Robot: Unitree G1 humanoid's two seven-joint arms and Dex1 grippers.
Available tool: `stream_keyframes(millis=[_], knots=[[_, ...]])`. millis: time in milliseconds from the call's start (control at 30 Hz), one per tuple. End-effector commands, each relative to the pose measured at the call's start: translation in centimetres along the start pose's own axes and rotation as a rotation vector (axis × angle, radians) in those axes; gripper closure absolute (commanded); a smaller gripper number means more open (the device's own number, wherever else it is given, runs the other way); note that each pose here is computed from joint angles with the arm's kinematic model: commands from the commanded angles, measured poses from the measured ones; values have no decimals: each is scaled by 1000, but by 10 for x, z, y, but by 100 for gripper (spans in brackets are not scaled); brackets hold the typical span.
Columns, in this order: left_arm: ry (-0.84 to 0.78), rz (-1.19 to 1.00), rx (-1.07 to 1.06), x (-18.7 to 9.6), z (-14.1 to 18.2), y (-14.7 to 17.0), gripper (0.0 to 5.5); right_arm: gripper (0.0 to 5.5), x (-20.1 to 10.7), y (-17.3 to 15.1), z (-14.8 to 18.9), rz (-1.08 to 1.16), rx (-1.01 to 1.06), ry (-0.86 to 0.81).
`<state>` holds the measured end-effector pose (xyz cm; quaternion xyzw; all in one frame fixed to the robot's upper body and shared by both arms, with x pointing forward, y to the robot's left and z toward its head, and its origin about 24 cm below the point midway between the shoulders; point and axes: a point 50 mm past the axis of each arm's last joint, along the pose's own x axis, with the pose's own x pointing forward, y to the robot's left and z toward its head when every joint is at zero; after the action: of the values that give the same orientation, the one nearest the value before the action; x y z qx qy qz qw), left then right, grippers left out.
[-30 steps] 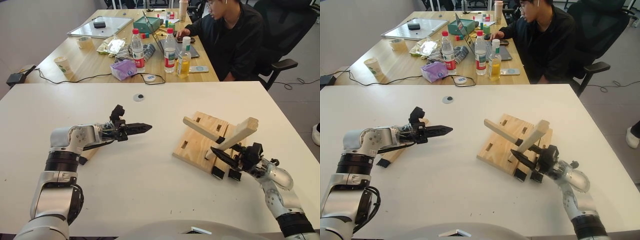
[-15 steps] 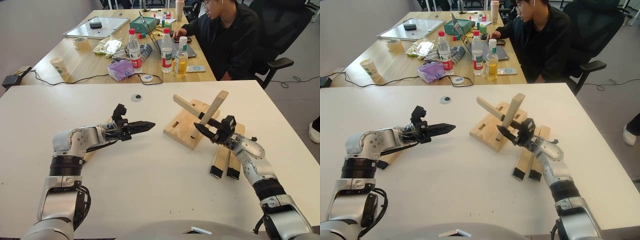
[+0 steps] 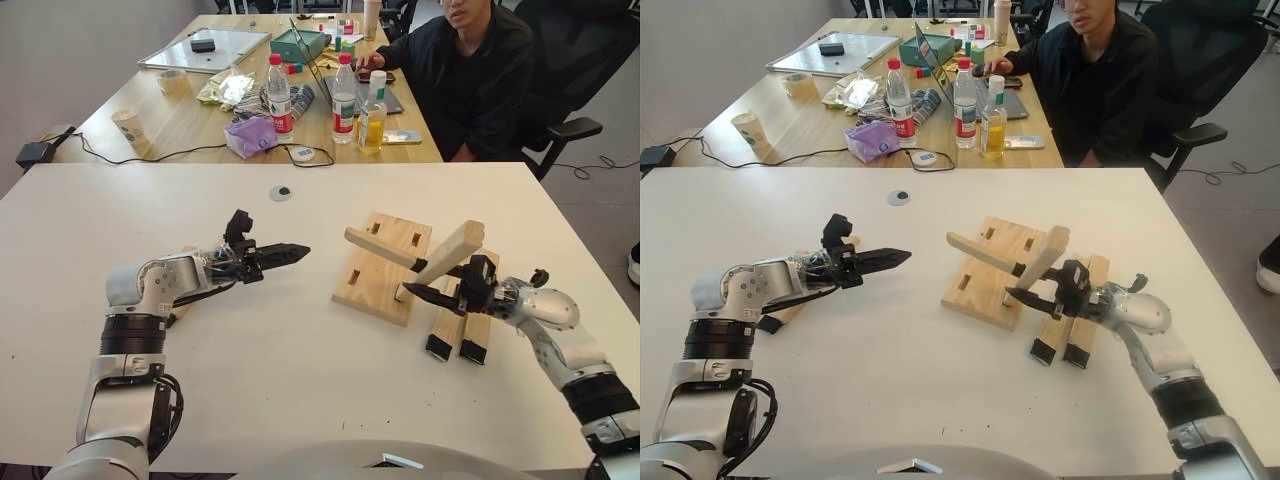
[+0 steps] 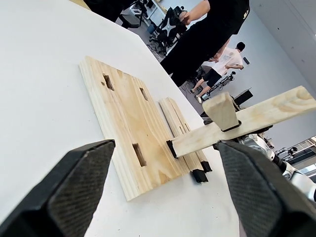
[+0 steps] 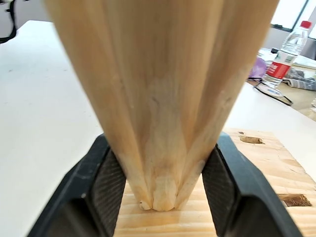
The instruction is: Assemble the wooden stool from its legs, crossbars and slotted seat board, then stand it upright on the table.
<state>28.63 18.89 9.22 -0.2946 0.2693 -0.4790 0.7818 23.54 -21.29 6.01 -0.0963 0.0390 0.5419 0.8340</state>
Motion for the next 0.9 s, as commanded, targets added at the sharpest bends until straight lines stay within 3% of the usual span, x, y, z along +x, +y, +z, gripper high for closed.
stream_keyframes(millis=[33, 267, 533, 667, 900], knots=[[-5, 15, 25, 0, 8, -1, 168, 346, -38, 91, -118, 244, 512, 605], [20, 16, 34, 1, 15, -1, 168, 346, -38, 114, -142, 234, 593, 663], [-19, 28, 21, -3, 7, 0, 168, 346, -34, 59, -109, 80, 413, 528], [-41, 39, 13, -6, 3, 0, 168, 260, -34, 20, -76, -31, 285, 416], [-68, 51, 17, -10, 2, -1, 168, 156, -34, 2, -23, -3, 117, 350]])
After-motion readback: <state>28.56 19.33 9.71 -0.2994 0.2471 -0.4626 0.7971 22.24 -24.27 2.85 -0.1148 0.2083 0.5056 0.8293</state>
